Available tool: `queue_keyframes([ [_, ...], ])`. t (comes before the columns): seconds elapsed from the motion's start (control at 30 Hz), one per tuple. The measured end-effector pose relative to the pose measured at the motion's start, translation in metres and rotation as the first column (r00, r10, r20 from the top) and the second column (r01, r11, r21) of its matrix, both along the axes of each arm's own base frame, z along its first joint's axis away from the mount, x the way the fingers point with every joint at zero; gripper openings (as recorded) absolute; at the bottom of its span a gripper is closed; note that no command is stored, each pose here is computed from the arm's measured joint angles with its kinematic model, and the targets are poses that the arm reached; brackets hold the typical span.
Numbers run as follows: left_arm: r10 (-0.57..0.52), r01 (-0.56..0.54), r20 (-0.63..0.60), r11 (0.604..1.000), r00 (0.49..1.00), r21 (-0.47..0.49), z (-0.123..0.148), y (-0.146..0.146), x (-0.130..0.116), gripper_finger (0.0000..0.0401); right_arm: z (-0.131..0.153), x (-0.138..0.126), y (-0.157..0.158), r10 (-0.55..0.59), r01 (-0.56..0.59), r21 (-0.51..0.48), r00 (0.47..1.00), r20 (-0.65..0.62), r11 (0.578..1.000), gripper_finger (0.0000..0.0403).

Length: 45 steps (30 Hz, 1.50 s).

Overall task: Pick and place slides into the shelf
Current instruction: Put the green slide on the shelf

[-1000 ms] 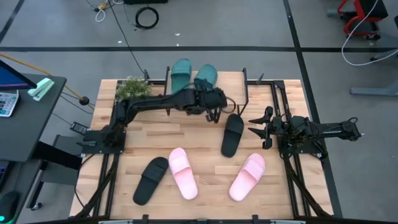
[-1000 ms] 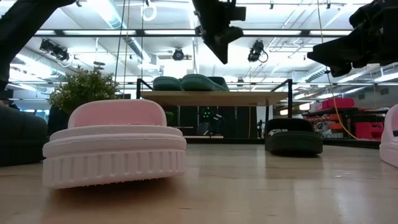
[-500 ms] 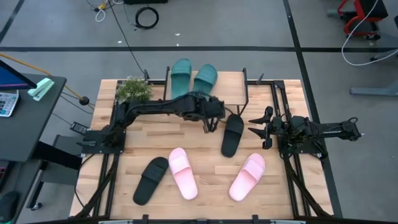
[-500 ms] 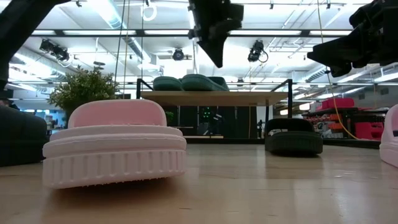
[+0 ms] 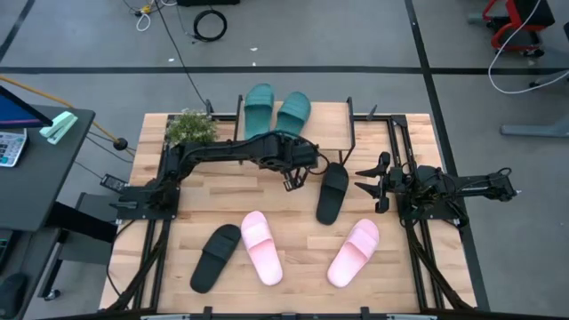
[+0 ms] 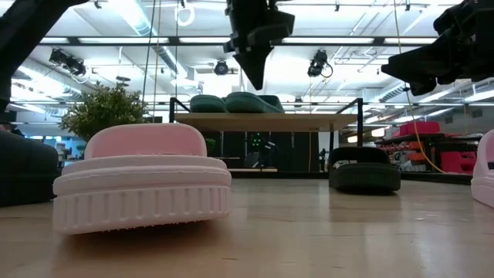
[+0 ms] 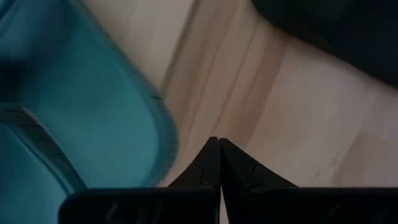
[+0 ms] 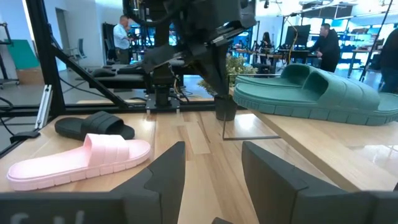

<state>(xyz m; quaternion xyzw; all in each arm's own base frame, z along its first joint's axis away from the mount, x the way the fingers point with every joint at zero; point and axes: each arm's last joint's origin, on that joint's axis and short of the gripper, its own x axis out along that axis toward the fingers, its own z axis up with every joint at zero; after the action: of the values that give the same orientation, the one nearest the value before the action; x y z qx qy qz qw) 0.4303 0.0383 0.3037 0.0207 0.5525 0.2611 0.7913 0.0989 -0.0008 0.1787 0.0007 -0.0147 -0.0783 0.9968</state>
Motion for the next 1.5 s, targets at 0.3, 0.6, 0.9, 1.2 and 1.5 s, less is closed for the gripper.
queue_keyframes([
  [0.3,0.02,-0.019,-0.065,1.0,0.998,0.022,-0.012,0.006,0.0,0.0002,0.0,0.0,0.0,0.0,0.0,0.0,1.0,0.0,1.0,0.0165],
  [0.6,0.021,-0.018,-0.085,0.999,0.996,0.034,-0.024,0.008,0.006,0.0001,0.0,0.0,0.0,0.0,0.0,0.0,1.0,0.0,1.0,0.0165],
  [0.9,0.058,-0.054,-0.064,0.996,0.996,0.064,-0.025,0.023,0.008,0.0001,0.0,0.0,0.0,0.0,0.0,0.0,1.0,0.004,1.0,0.0165],
  [1.2,0.082,-0.081,-0.014,0.994,0.997,0.074,-0.023,0.04,0.01,0.0001,0.0,0.0,0.0,0.0,0.0,0.0,1.0,0.004,1.0,0.0165],
  [1.5,-0.003,0.003,-0.007,0.999,1.0,0.032,-0.023,0.012,0.015,0.0005,0.012,-0.001,-0.001,-0.022,0.032,-0.095,0.994,0.105,0.995,0.0165],
])
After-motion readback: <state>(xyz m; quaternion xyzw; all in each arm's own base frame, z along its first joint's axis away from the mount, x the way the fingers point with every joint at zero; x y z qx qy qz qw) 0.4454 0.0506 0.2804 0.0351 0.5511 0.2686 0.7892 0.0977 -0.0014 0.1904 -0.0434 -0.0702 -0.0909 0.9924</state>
